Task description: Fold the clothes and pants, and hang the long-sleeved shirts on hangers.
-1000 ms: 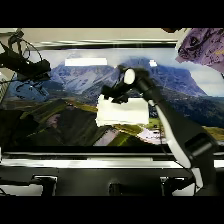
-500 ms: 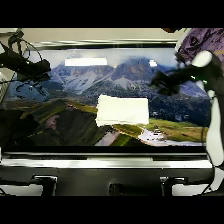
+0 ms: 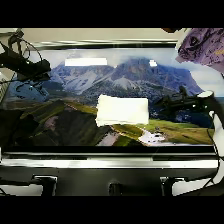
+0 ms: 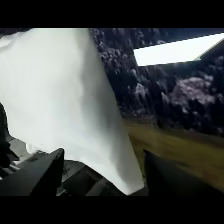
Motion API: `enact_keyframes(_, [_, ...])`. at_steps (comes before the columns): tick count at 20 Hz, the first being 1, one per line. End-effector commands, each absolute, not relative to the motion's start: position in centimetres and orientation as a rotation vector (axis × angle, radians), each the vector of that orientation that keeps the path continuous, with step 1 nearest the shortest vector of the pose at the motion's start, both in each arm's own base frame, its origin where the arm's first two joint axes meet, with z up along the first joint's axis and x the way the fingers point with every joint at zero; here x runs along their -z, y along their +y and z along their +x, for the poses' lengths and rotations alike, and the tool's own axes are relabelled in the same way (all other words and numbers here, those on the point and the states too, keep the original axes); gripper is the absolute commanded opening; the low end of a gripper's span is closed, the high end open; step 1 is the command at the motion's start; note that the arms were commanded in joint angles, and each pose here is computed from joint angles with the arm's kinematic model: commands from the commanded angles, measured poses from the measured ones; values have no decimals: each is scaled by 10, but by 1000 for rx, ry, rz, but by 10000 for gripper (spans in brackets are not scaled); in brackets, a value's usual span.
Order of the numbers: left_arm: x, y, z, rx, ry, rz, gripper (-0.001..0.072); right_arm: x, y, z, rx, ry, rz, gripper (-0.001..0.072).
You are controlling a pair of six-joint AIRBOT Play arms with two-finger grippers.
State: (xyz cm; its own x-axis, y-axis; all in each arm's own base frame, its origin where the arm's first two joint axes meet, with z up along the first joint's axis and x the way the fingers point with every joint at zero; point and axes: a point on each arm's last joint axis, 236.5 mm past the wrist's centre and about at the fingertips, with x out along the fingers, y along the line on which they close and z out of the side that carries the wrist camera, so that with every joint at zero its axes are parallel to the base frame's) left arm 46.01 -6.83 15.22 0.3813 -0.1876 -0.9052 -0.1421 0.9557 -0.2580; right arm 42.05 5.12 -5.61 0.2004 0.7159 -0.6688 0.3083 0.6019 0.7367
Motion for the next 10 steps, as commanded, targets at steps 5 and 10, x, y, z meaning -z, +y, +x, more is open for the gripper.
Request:
enact_keyframes(5, [-152, -68, 460, 26, 1186, -320, 16, 93, 98, 438, -400, 1362, 996, 515])
enact_keyframes(10, [-152, -68, 460, 22, 1186, -326, 16, 93, 120, 439, -419, 1379, 986, 108])
